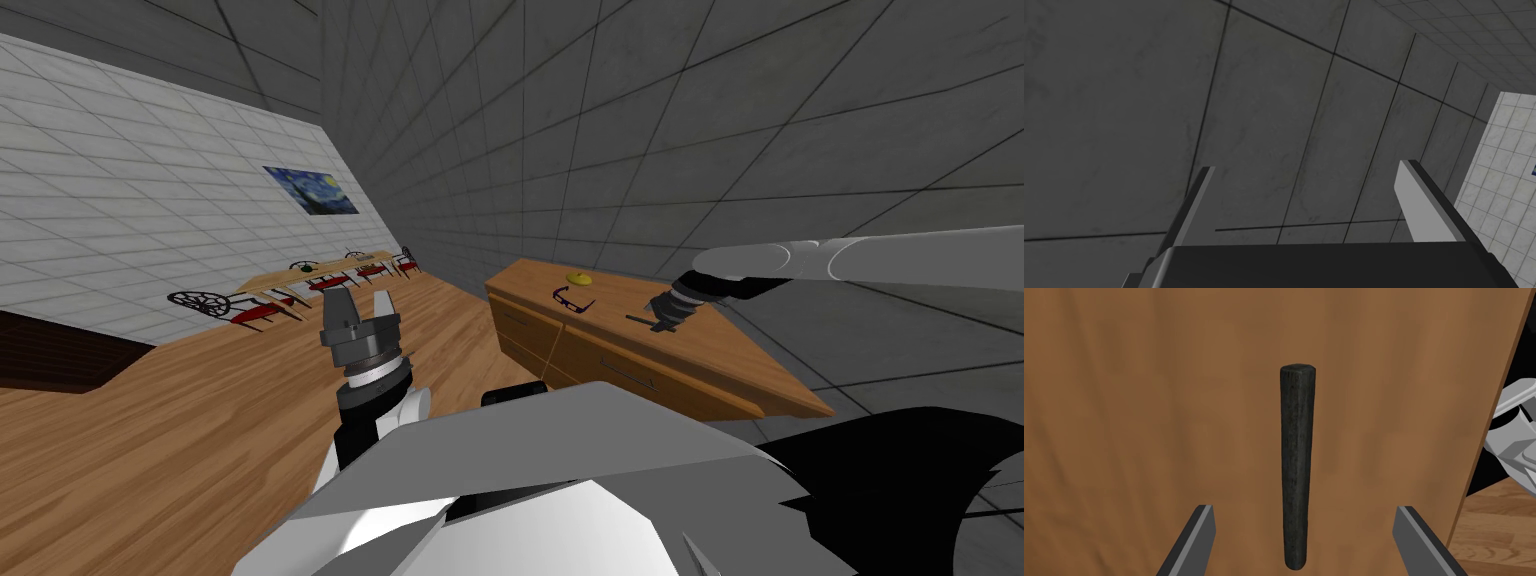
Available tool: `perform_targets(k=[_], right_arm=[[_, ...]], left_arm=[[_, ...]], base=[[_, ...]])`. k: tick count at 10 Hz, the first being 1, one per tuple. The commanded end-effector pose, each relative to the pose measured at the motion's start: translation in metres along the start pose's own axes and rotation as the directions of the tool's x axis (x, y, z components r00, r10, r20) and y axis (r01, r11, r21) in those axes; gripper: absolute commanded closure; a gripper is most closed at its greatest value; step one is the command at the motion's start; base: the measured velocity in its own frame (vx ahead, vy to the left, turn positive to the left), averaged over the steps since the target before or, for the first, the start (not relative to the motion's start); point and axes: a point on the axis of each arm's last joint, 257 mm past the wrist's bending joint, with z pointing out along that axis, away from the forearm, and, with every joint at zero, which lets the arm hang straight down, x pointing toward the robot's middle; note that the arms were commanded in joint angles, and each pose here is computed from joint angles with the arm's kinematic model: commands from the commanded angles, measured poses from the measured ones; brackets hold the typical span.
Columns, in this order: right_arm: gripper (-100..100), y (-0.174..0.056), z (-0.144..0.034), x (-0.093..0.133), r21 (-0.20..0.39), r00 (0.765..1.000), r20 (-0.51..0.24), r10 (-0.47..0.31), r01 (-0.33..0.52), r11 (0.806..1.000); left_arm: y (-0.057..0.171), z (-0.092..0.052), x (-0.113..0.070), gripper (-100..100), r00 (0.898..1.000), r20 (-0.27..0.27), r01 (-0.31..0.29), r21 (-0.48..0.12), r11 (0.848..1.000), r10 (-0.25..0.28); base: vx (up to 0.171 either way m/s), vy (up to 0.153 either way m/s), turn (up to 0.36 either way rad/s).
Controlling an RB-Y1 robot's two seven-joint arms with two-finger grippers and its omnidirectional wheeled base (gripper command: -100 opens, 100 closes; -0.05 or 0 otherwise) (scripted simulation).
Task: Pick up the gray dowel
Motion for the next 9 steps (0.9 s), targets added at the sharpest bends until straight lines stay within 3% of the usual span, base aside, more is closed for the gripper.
perform_targets(k=[1, 2, 3, 4, 5, 6, 9], right_arm=[[-100, -0.001, 0.001, 0.005, -0.001, 1.000, -0.015, 0.003, -0.003, 1.000], [-100, 0.000, 0.001, 0.003, 0.001, 1.000, -0.009, 0.001, -0.001, 1.000], [0, 0.000, 0.001, 0.003, 0.000, 1.000, -0.010, 0.002, -0.002, 1.000], [-100, 0.002, 0.001, -0.011, -0.008, 1.000, 0.016, -0.006, 0.006, 1.000], [-100, 0.005, 0.006, -0.004, -0.018, 1.000, -0.002, -0.014, 0.014, 1.000], [-100, 0.006, 0.005, -0.019, -0.020, 1.000, 0.023, -0.020, 0.020, 1.000], [-100, 0.009, 0.011, -0.012, -0.030, 1.000, 0.004, -0.027, 0.027, 0.999]], left_arm=[[0.000, 0.000, 0.000, 0, 1.000, 0.000, 0.000, 0.000, 1.000, 0.000], [0.000, 0.000, 0.000, 0, 1.000, 0.000, 0.000, 0.000, 1.000, 0.000], [0.000, 0.000, 0.000, 0, 1.000, 0.000, 0.000, 0.000, 1.000, 0.000], [0.000, 0.000, 0.000, 0, 1.000, 0.000, 0.000, 0.000, 1.000, 0.000], [0.000, 0.000, 0.000, 0, 1.000, 0.000, 0.000, 0.000, 1.000, 0.000], [0.000, 0.000, 0.000, 0, 1.000, 0.000, 0.000, 0.000, 1.000, 0.000], [0.000, 0.000, 0.000, 0, 1.000, 0.000, 0.000, 0.000, 1.000, 0.000]], base=[[0.006, -0.007, 0.032], [0.000, 0.000, 0.000], [0.000, 0.000, 0.000], [-0.015, -0.026, 0.009], [-0.021, -0.032, 0.011], [-0.030, -0.035, 0.008], [-0.013, -0.016, 0.003]])
